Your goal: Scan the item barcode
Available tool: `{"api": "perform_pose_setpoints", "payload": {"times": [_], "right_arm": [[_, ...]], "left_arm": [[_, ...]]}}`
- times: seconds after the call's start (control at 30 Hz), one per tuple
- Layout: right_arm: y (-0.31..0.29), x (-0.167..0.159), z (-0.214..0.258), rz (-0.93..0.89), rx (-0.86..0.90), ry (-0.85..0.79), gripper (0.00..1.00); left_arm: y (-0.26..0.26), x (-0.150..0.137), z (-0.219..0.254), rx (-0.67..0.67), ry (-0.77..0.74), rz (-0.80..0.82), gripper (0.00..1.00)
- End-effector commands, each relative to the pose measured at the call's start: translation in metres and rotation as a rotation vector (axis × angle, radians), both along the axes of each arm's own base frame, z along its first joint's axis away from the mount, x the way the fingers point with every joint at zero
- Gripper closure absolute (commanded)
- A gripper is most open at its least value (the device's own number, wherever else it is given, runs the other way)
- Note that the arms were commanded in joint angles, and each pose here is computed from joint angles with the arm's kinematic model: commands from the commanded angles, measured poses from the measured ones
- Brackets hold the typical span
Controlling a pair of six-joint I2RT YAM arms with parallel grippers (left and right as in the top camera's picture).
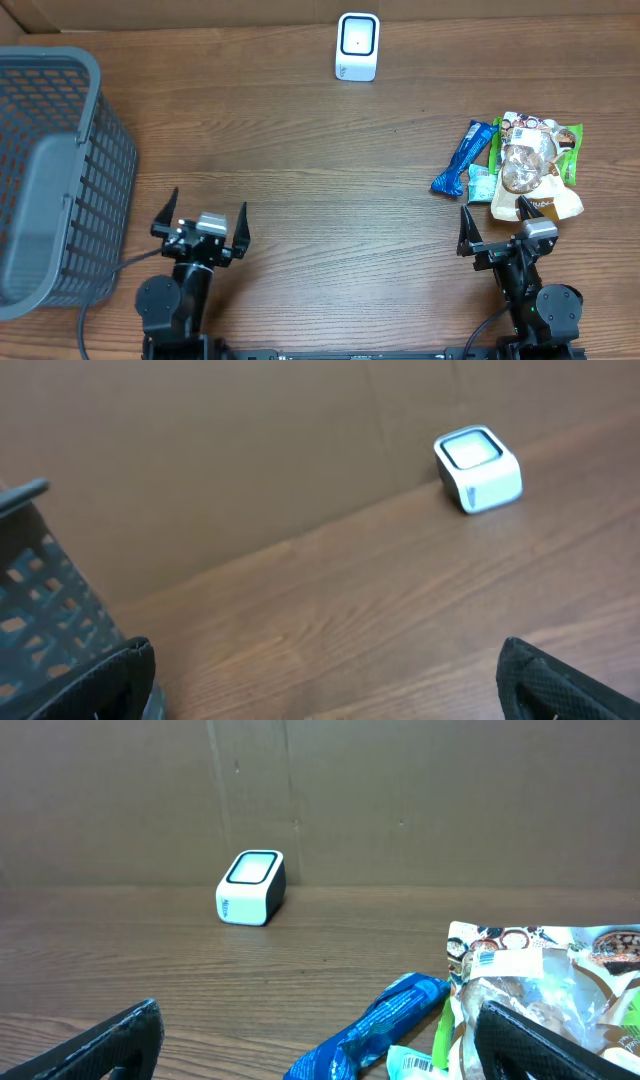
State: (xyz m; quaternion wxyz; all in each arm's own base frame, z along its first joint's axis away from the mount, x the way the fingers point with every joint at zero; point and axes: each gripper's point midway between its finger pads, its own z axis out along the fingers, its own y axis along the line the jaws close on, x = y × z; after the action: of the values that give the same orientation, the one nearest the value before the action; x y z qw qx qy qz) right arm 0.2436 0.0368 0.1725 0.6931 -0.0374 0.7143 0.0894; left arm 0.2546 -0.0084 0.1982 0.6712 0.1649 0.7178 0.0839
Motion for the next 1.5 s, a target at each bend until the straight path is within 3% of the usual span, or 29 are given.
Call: {"api": "perform_pose_setpoints", "payload": {"times": [0.0,0.27,1.47], "right_arm": [[0.0,0.0,-0.001,0.003,0.0,-0.007,0.0],[0.0,0.0,-0.001,0.003,0.0,-0.007,0.0],[0.0,0.0,-0.001,0.003,0.0,-0.007,0.0]], "left_arm": [[-0.003,-0.003,-0.016,0.061,-0.009,-0.023,0.0],[-0.003,-0.008,-0.047,0.056,0.007,-0.02,0.0],[-0.003,-0.01,-0.037,0.053,-0.037,-0.014,0.0]]}}
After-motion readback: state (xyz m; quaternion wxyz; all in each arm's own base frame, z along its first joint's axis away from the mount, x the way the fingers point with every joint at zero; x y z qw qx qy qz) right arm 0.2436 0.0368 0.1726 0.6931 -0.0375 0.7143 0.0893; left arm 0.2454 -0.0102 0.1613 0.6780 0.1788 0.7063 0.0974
